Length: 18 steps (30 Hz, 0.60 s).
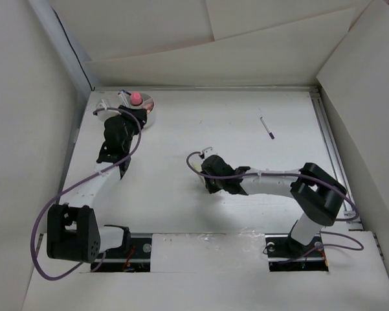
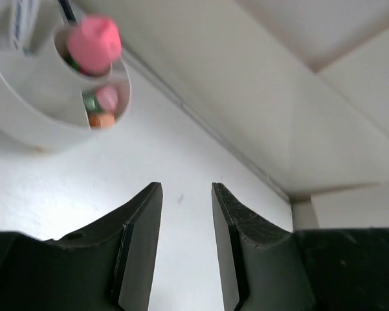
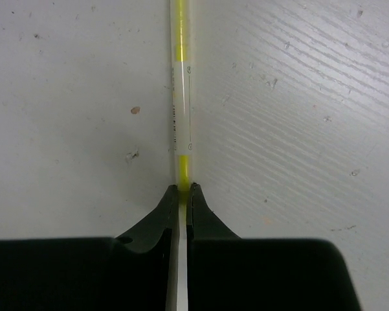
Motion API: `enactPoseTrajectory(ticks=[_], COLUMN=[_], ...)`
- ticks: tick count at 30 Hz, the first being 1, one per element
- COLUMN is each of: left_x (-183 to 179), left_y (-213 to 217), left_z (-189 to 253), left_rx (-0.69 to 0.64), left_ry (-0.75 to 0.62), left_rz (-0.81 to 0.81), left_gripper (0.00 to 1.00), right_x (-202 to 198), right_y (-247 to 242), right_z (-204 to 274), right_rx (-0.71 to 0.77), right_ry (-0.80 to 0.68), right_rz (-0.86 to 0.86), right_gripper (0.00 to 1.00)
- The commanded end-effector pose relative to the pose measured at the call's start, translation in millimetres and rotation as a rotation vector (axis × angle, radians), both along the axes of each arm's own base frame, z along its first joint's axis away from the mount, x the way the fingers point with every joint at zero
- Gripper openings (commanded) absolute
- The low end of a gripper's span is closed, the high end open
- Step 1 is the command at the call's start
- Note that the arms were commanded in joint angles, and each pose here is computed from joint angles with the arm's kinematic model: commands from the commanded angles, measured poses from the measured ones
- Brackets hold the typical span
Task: Sort the stationery into containers
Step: Grab a piece of stationery with the right arm
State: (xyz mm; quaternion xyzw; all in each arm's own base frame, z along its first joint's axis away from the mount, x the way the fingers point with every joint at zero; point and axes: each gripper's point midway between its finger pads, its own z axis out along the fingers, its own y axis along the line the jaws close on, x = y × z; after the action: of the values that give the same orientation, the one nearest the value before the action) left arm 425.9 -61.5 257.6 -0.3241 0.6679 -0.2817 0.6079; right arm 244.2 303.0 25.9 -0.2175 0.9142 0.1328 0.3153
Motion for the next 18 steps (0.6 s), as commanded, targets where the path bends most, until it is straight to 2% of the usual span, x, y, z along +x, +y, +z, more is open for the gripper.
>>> enactPoseTrajectory(ticks=[1, 5, 9, 11, 18], left_x=[-23, -43, -52, -59, -60], left_y=[-37, -62, -71, -79, -106], left_z=[11, -19, -29, -25, -29], left_rx=[-0.056, -0.001, 0.031, 0.024, 0.106], left_ry=[-0.060, 0.017, 0.060, 0.050, 0.097], left_rz=[-0.187, -0.348, -0.424, -0.477, -0.520], left_gripper=[0.33, 0.38, 0.46, 0.51, 0.56], right_x=[2, 14, 30, 36, 48], right_y=[5, 13, 34, 47, 75], right_z=[27, 76, 114, 121, 139], right_rx=[0.045, 0.083, 0.129, 0.143, 0.176], right_ry=[-0.053, -0.136, -0.219, -0.232, -0.239], right_rz=[0.005, 0.023, 0.073, 0.103, 0.148], right_gripper=[0.00, 0.00, 0.00, 0.00, 0.00])
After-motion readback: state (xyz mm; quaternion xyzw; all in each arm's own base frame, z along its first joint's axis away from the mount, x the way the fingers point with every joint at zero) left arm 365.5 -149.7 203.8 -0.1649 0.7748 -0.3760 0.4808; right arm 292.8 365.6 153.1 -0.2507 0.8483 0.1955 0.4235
